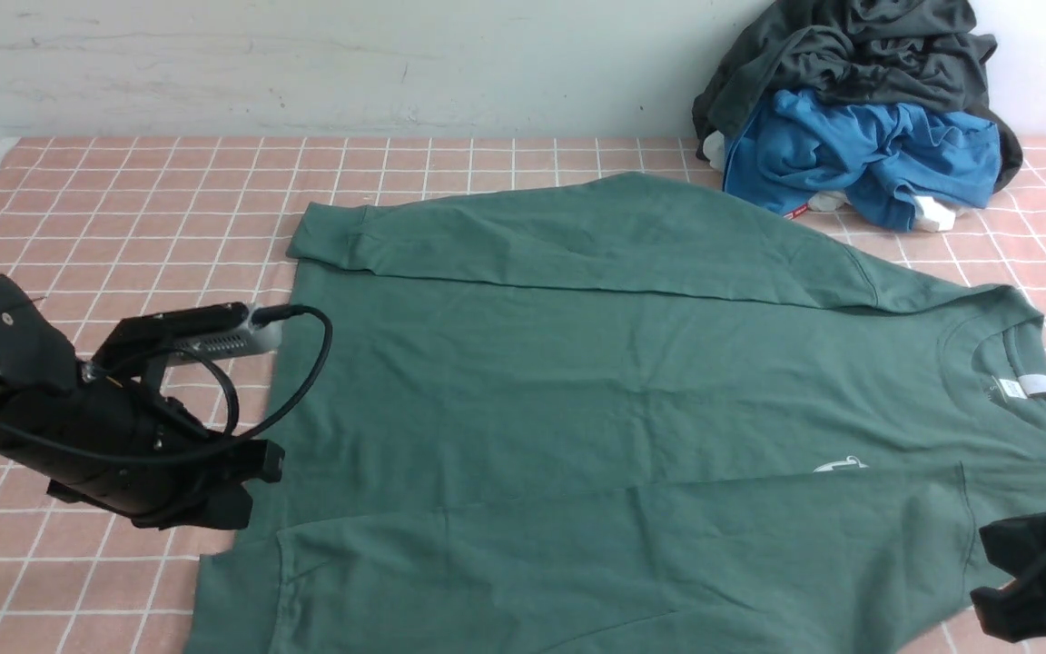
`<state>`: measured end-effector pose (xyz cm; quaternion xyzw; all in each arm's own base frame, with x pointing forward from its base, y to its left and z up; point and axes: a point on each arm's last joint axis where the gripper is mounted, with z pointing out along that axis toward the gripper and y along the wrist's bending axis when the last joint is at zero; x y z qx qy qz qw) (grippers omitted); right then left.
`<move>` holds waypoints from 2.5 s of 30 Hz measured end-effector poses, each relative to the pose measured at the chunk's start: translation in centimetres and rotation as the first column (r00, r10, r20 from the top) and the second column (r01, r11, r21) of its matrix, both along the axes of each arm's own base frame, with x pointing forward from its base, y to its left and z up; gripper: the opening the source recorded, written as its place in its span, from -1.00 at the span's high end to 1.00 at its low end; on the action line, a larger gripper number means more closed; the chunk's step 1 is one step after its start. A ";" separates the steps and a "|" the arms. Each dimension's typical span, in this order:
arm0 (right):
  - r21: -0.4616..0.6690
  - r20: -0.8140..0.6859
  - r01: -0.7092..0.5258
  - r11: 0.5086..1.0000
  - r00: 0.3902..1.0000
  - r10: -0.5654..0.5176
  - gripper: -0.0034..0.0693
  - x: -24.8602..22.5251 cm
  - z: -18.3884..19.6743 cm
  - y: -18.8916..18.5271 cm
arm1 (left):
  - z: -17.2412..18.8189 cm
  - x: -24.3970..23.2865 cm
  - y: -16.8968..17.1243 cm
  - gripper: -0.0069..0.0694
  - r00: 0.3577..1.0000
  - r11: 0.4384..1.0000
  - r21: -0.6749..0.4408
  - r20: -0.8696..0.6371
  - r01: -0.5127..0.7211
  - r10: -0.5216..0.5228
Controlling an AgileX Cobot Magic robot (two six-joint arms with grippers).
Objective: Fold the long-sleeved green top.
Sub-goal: Use the left arm to clamp the cuff closest to it
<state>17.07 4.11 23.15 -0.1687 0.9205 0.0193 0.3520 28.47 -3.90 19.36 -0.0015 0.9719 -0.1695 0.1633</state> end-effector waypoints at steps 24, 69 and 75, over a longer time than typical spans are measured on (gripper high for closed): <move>0.063 0.003 0.027 0.998 1.000 -0.027 0.94 0.1 0.1 0.3 | -4.5 1.0 0.6 0.02 0.962 0.993 0.084 -0.266 0.080 -0.055; 0.066 0.010 0.027 0.997 1.000 -0.028 0.94 0.1 0.2 0.3 | 2.0 2.9 -0.2 0.74 0.910 0.957 0.095 -0.347 0.276 -0.228; 0.066 0.010 0.027 0.997 1.000 -0.028 0.94 0.1 0.2 0.3 | 1.9 3.1 -0.2 0.53 0.919 0.958 0.102 -0.326 0.267 -0.222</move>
